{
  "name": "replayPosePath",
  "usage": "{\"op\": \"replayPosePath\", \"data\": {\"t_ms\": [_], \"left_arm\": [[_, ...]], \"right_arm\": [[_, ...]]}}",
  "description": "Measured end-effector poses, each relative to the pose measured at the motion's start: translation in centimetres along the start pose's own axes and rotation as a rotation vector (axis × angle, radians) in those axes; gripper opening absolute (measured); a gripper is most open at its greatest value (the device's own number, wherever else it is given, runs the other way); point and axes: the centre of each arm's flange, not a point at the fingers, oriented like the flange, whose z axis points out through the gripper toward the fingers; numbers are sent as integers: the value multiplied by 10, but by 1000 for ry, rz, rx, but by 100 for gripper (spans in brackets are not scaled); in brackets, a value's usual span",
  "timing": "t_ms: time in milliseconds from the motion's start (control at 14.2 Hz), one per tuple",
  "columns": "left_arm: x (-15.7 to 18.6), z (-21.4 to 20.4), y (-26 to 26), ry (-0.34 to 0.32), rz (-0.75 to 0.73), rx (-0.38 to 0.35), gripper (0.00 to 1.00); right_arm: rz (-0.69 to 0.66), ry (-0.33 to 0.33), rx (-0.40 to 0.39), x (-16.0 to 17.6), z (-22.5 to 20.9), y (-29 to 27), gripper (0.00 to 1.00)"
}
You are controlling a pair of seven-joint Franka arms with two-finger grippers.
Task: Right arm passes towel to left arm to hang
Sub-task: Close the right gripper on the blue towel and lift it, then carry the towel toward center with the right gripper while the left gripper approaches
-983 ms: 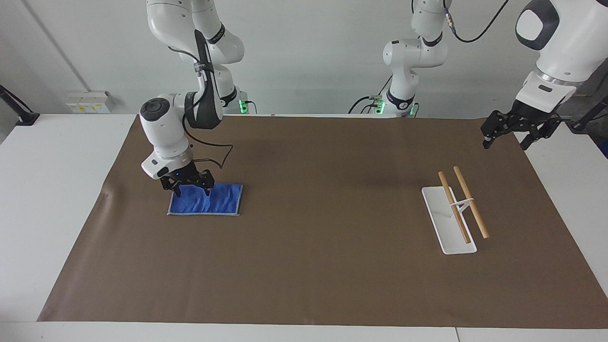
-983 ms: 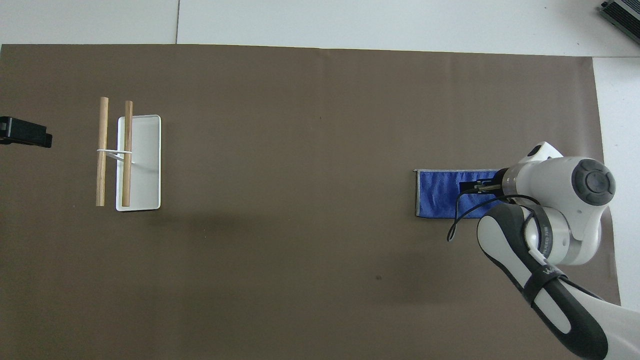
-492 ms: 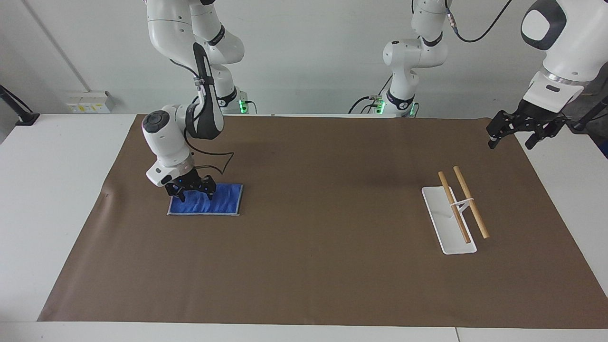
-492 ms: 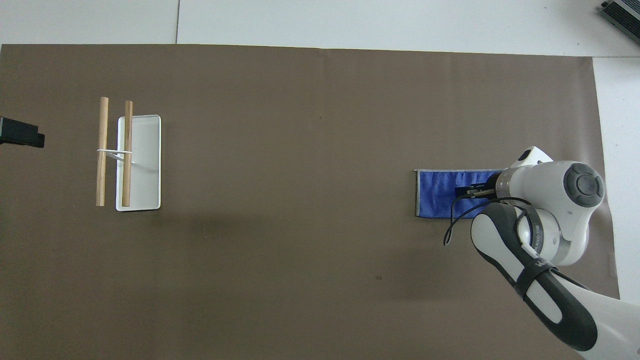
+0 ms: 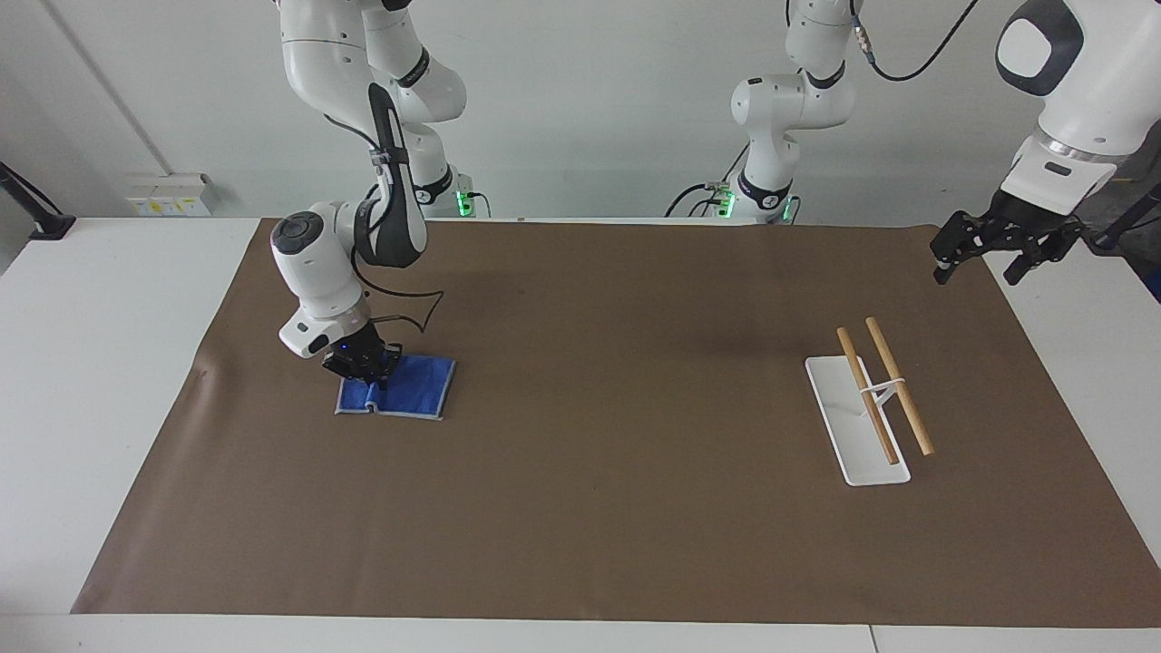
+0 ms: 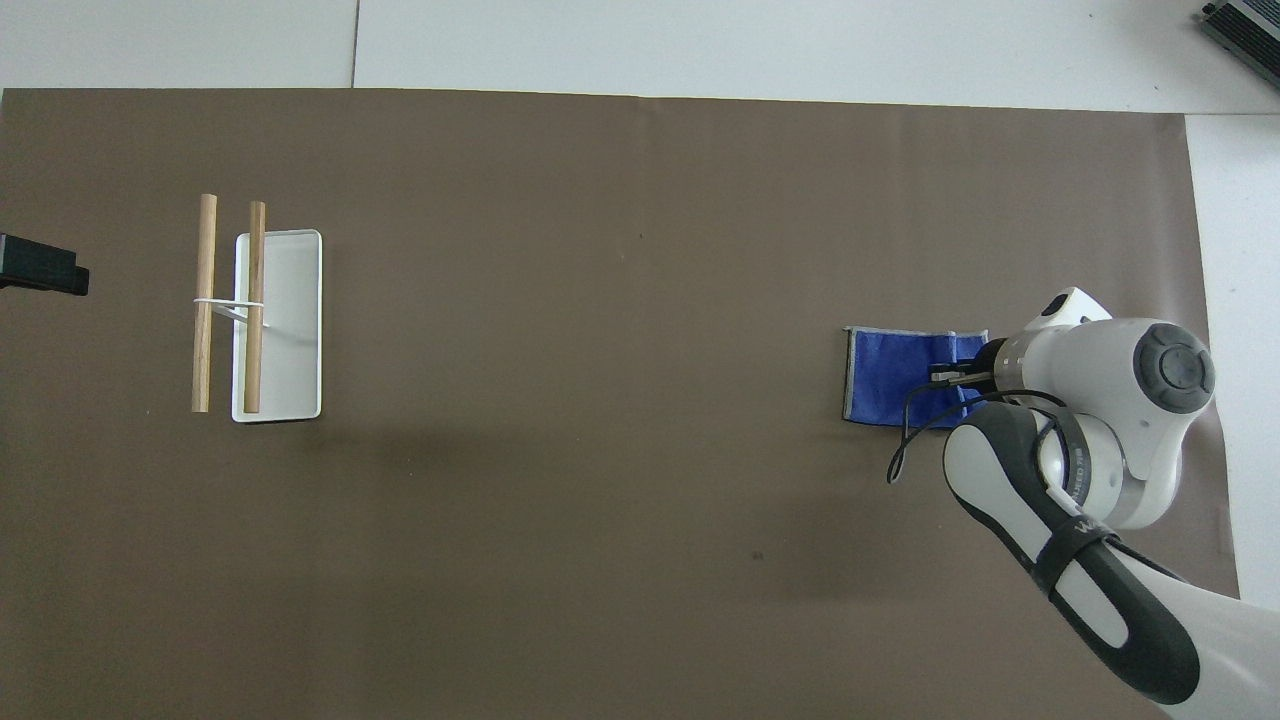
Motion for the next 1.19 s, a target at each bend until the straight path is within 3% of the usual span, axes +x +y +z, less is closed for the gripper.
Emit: {"op": "replayPosePath", "data": {"t_ms": [562, 913, 1194], "left_arm": [[0, 1, 0, -2, -11, 0, 100], [-5, 11, 0, -26, -181, -2, 100], [-12, 14, 0, -31, -422, 1, 100]], "right_arm": [[107, 69, 53, 55, -93, -60, 4], [297, 110, 307, 87, -153, -94, 4], [522, 75, 518, 92, -164, -123, 4]]}}
